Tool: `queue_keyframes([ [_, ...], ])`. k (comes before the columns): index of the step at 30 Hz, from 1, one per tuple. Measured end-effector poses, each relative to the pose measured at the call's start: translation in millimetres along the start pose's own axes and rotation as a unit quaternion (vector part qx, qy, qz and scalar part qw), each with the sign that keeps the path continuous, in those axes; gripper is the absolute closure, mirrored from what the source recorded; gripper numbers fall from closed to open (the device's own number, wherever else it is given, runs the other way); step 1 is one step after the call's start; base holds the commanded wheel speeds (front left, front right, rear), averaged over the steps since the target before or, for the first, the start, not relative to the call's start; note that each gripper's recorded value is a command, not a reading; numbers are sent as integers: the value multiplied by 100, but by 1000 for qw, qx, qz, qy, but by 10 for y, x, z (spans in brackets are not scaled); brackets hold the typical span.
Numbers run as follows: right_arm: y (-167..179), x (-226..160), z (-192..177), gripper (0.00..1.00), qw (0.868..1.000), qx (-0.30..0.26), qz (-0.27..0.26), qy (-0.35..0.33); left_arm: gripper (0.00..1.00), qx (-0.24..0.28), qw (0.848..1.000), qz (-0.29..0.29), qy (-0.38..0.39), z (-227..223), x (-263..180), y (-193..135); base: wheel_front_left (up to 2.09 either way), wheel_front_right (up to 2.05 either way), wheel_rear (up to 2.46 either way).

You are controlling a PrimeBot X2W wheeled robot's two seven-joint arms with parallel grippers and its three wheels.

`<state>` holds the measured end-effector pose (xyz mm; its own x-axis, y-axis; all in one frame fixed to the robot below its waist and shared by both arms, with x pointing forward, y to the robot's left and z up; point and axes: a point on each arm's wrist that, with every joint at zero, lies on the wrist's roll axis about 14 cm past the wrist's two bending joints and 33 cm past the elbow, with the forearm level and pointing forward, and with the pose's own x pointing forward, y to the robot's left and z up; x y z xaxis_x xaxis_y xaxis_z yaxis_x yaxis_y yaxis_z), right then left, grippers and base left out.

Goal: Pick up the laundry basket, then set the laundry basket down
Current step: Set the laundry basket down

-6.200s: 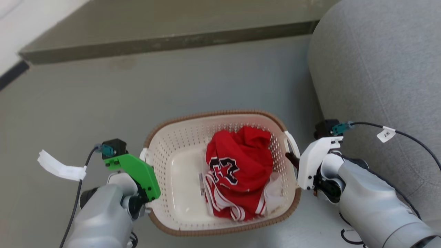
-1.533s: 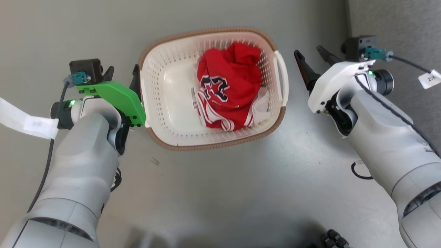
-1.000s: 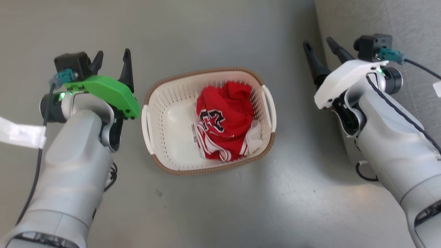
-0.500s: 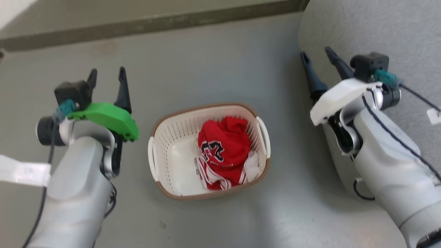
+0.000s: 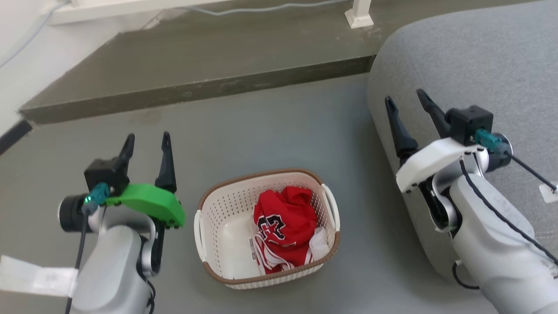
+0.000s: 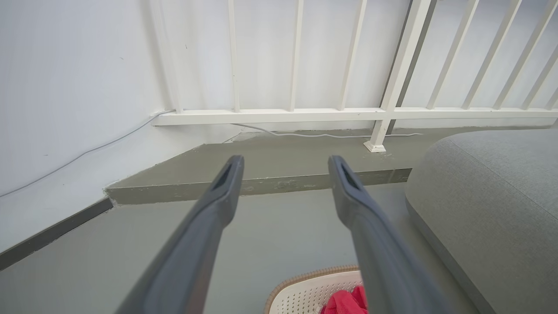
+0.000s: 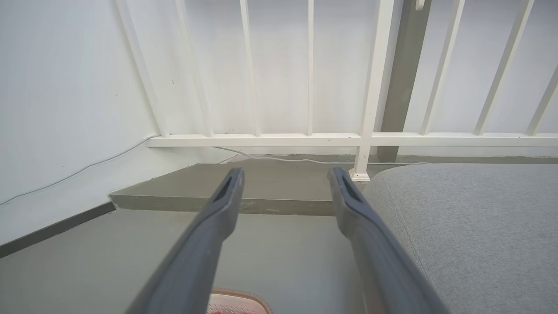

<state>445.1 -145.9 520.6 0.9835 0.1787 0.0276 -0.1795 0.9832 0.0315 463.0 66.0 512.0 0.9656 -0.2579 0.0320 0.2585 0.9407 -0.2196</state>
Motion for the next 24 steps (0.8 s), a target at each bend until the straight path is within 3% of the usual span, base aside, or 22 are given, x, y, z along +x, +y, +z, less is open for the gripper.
queue_keyframes([
  [24,47,-690,-248,0,1000,2,-23,17,0,5,999,29,14,-202,-796,24,0,0,0],
])
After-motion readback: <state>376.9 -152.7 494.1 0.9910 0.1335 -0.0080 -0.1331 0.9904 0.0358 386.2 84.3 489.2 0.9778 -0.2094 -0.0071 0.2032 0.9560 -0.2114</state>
